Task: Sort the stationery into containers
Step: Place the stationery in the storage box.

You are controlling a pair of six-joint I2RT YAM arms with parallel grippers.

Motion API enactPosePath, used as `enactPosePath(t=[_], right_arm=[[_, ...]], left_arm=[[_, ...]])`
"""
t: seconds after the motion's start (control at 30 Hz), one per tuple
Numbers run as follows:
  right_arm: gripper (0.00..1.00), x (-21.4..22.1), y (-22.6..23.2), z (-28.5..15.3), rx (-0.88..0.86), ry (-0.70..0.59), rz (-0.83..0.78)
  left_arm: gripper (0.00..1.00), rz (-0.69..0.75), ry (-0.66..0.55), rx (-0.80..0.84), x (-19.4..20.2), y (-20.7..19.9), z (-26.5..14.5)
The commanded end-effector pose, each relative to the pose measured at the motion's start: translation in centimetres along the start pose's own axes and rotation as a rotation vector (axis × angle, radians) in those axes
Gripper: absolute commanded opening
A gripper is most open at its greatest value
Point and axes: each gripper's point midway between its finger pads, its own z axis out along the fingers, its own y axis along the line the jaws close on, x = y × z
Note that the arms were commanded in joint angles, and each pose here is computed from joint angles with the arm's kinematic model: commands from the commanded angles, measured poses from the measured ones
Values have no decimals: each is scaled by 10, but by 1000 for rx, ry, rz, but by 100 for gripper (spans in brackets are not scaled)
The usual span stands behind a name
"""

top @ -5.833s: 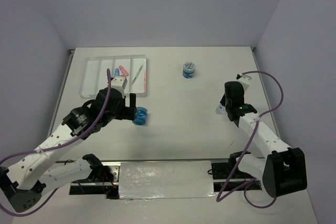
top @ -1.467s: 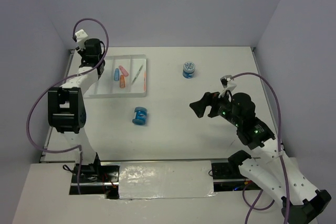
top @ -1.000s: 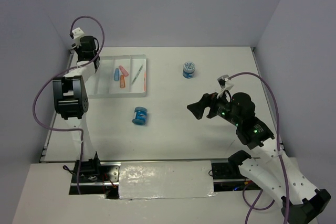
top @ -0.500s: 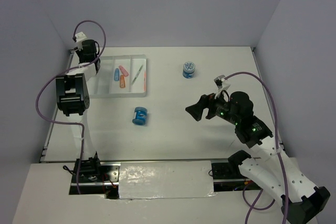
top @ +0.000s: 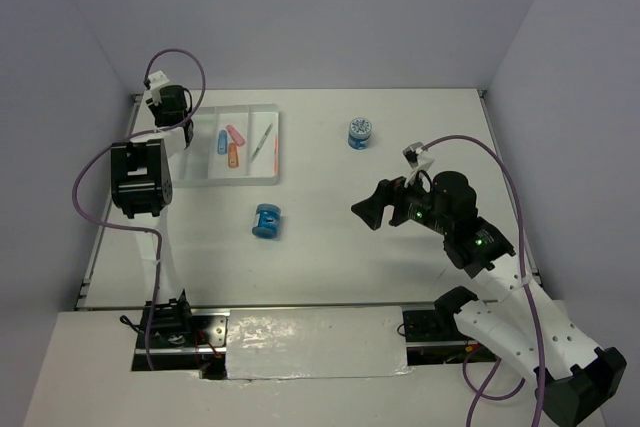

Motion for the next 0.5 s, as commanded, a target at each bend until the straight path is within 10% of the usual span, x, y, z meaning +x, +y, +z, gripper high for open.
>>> enactPosePath(t=[0.0, 0.47], right_arm=[[100, -21, 9, -1, -34, -64, -37], [100, -21, 13, -4, -51, -70, -46]], left_arm=[[37, -16, -71, 22, -22, -3, 1], [27, -88, -113, -130, -50, 20, -50]])
